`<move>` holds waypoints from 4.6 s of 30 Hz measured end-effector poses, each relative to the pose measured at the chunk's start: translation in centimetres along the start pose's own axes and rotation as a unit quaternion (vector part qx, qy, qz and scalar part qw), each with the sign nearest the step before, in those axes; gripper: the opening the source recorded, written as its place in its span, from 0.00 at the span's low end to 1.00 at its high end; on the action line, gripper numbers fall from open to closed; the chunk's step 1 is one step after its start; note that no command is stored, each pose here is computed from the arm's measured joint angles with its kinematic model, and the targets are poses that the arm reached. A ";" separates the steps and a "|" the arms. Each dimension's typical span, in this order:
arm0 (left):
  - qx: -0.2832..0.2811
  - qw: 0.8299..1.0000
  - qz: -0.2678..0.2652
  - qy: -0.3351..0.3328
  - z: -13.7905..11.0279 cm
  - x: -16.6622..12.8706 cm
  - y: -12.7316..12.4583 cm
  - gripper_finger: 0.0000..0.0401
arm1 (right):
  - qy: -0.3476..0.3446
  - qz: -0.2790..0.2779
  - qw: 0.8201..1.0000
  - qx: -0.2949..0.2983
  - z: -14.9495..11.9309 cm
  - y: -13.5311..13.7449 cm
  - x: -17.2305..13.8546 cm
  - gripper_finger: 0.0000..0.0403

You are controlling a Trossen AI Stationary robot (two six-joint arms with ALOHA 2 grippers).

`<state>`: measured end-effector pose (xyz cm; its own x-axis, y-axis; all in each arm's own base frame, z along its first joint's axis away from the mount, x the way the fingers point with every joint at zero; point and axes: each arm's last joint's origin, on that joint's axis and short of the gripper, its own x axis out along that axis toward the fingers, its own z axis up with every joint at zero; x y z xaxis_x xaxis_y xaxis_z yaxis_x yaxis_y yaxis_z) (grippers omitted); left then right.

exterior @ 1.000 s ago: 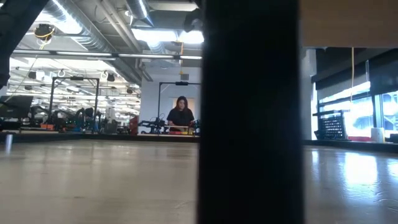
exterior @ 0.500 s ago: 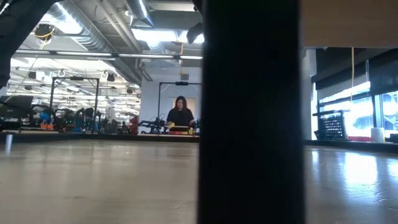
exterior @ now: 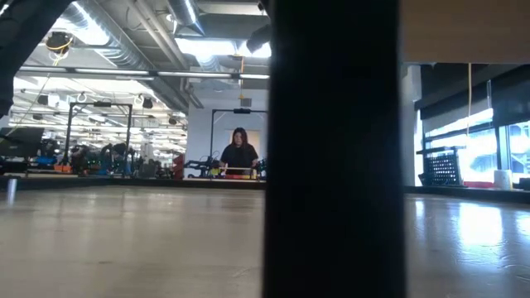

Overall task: Stack baskets on shelf by color
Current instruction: Stack the black bin on the stacked black bins on the shelf

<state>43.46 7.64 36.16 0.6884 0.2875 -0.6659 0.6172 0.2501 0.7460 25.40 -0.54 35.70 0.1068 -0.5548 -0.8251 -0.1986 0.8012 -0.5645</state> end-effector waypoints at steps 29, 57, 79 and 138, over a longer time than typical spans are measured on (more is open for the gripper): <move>-0.150 0.985 -0.079 0.021 -0.3 -0.2 -1.5 0.00 | -0.134 0.008 0.991 -0.028 0.1 -0.3 -6.4 0.22; -0.243 0.965 -0.093 -0.022 -1.3 0.0 -1.3 0.00 | -0.405 0.450 0.796 -0.002 -1.5 -1.1 -15.7 0.22; -0.547 0.832 -0.072 -0.053 6.6 -12.1 -2.4 0.00 | -0.414 0.163 0.888 0.117 -9.9 -4.1 -16.5 0.22; -0.673 0.691 -0.188 -0.183 22.7 -14.8 -8.1 0.00 | -0.373 0.076 0.895 0.232 -12.7 -4.7 -16.0 0.22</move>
<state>36.92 -19.67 39.84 0.7777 -0.2234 -0.5876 0.0336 0.9482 -0.3160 12.27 1.74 51.86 0.7676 -0.2657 -0.5833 0.1414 0.9578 -0.2502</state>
